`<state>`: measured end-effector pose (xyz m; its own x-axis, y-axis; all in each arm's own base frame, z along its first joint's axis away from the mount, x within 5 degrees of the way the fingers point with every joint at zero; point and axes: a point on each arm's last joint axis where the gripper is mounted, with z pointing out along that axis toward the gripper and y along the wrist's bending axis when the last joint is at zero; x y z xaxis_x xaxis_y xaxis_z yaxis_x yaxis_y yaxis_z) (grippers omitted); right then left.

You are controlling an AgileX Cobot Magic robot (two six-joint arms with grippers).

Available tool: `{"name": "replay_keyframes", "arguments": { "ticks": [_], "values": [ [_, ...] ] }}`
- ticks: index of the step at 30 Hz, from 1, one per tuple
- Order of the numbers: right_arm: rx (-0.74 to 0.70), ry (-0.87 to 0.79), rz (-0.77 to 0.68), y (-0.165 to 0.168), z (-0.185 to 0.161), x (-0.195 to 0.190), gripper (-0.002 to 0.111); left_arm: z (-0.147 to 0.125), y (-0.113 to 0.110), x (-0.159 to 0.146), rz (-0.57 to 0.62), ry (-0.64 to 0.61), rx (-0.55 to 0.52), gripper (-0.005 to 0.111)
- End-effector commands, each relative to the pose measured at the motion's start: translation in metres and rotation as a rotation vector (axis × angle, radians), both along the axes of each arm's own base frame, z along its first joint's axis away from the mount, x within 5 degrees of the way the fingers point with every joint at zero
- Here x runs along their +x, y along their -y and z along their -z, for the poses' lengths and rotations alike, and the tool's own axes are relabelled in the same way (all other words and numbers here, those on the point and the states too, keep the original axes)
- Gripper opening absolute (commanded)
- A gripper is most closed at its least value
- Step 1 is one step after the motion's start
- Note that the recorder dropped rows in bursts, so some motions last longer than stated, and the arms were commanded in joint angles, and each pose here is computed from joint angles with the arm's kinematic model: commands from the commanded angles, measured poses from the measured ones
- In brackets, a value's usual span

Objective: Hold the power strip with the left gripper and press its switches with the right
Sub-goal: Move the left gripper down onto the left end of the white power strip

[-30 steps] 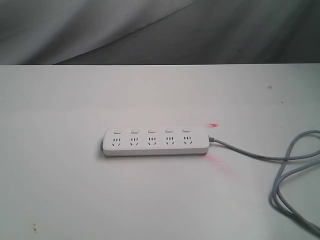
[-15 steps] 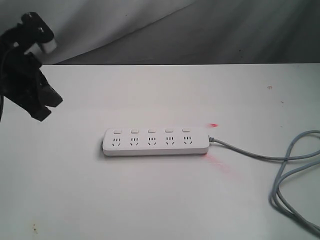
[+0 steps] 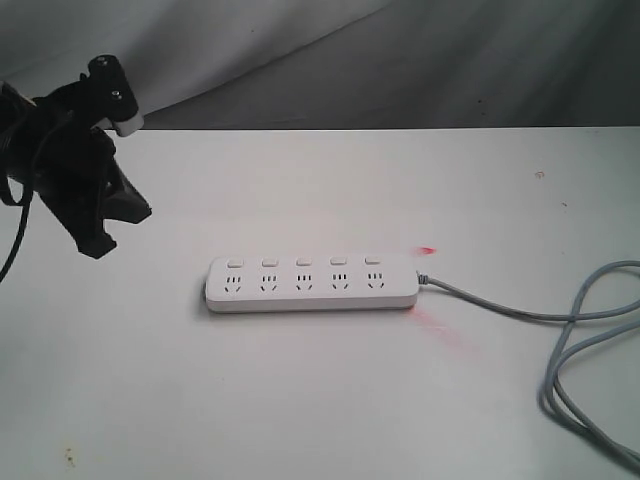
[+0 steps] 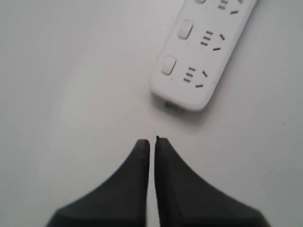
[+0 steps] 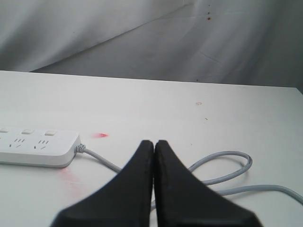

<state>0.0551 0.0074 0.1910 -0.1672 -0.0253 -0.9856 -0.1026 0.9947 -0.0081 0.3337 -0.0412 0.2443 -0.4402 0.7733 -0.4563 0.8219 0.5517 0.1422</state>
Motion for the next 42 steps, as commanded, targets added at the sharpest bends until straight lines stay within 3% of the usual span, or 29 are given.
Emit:
{"name": "replay_keyframes", "arguments": {
  "ticks": [1,7,14,19,25,32,37,42],
  "values": [
    [0.004,0.011,0.005,0.0,0.0,0.0,0.0,-0.007,0.011,0.003,0.104,0.068,-0.103,0.02],
    [0.004,0.011,0.005,0.0,0.0,0.0,0.0,-0.007,0.017,-0.001,0.226,0.065,-0.135,0.05],
    [0.004,0.011,0.005,0.0,0.0,0.0,0.0,0.018,0.021,0.007,0.203,-0.037,-0.209,0.079],
    [0.004,0.011,0.005,0.0,0.0,0.0,0.0,0.052,0.024,0.016,0.192,-0.134,-0.241,0.08],
    [0.004,0.011,0.005,0.0,0.0,0.0,0.0,0.07,0.03,0.025,0.255,-0.082,-0.302,0.08],
    [0.004,0.011,0.005,0.0,0.0,0.0,0.0,0.082,0.027,0.033,0.342,0.017,-0.228,0.08],
    [0.004,0.011,0.005,0.0,0.0,0.0,0.0,0.086,0.024,0.04,0.324,0.078,-0.172,0.081],
    [0.004,0.011,0.005,0.0,0.0,0.0,0.0,0.093,0.022,0.045,0.303,0.098,-0.148,0.089]
  ]
}}
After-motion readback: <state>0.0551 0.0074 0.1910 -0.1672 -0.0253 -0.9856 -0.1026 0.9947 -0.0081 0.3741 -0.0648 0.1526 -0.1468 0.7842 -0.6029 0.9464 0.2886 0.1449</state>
